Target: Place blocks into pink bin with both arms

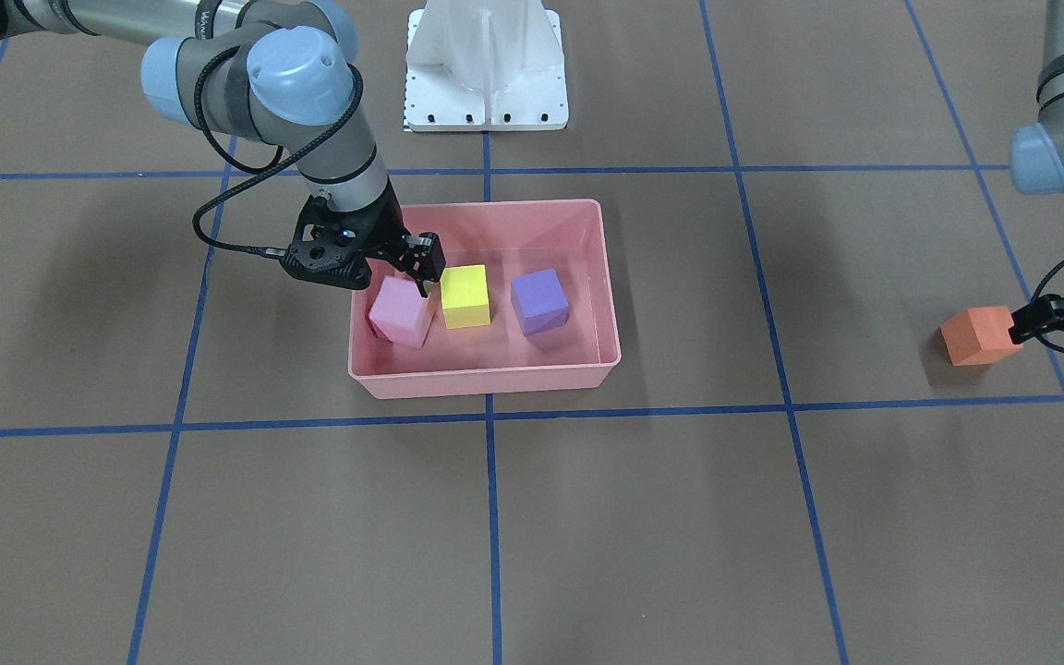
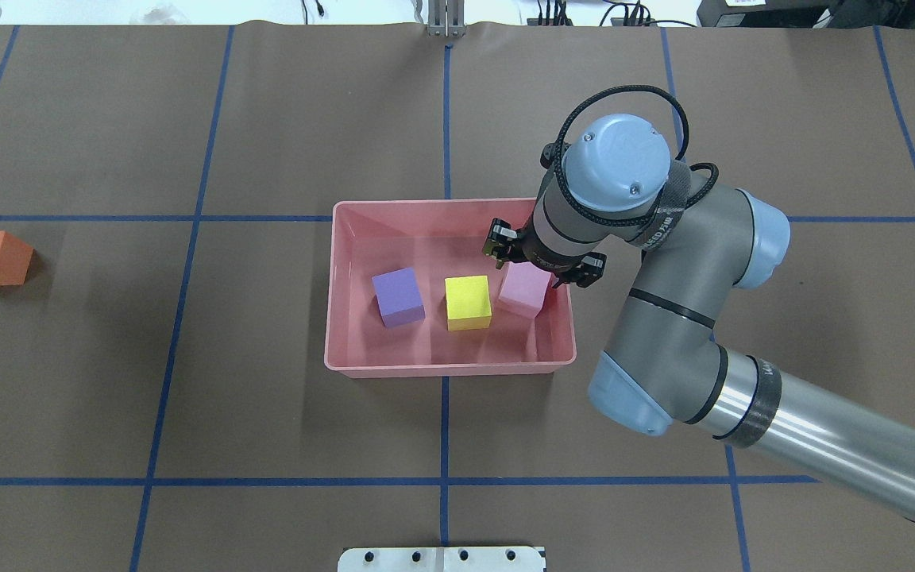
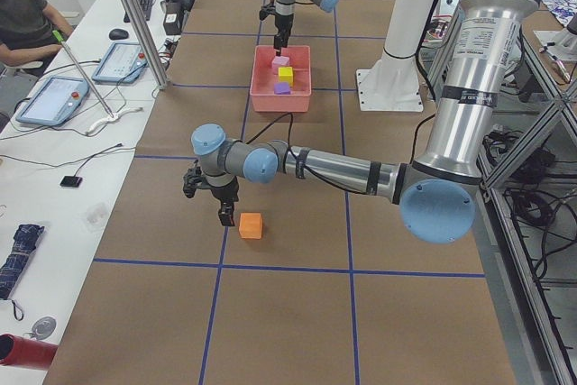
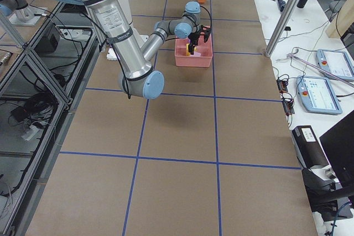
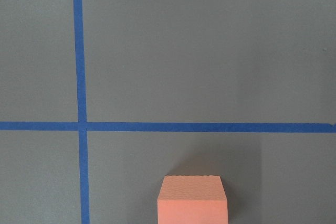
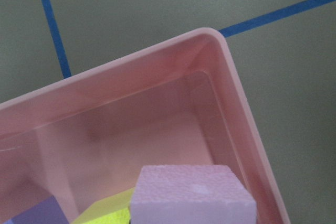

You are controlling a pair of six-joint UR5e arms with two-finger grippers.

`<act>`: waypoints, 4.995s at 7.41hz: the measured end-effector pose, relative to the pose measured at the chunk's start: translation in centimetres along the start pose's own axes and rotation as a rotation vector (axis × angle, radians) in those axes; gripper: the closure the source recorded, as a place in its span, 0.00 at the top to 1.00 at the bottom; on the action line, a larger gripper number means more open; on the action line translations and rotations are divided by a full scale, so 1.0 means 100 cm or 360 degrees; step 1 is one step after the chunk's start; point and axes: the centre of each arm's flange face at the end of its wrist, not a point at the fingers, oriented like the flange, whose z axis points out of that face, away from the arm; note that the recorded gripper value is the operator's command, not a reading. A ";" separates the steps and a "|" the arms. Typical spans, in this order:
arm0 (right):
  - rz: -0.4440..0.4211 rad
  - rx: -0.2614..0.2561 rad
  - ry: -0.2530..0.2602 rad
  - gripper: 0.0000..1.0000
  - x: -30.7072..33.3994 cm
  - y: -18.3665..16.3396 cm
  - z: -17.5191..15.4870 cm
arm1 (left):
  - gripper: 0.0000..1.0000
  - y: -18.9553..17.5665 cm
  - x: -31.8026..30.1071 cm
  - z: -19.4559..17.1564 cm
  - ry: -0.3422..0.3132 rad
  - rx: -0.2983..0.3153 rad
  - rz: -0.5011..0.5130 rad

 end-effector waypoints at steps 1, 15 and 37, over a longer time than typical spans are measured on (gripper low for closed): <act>0.0002 0.0008 -0.0005 1.00 0.000 -0.002 -0.003 | 0.92 0.000 -0.003 0.005 0.0005 0.0007 -0.0028; 0.0065 0.0095 -0.0017 1.00 0.051 -0.071 -0.070 | 0.00 0.036 0.022 0.074 0.0168 -0.0037 -0.0038; -0.0438 -0.0077 0.0144 1.00 0.399 -0.204 -0.142 | 1.00 0.120 0.182 -0.092 0.0427 0.0190 0.0130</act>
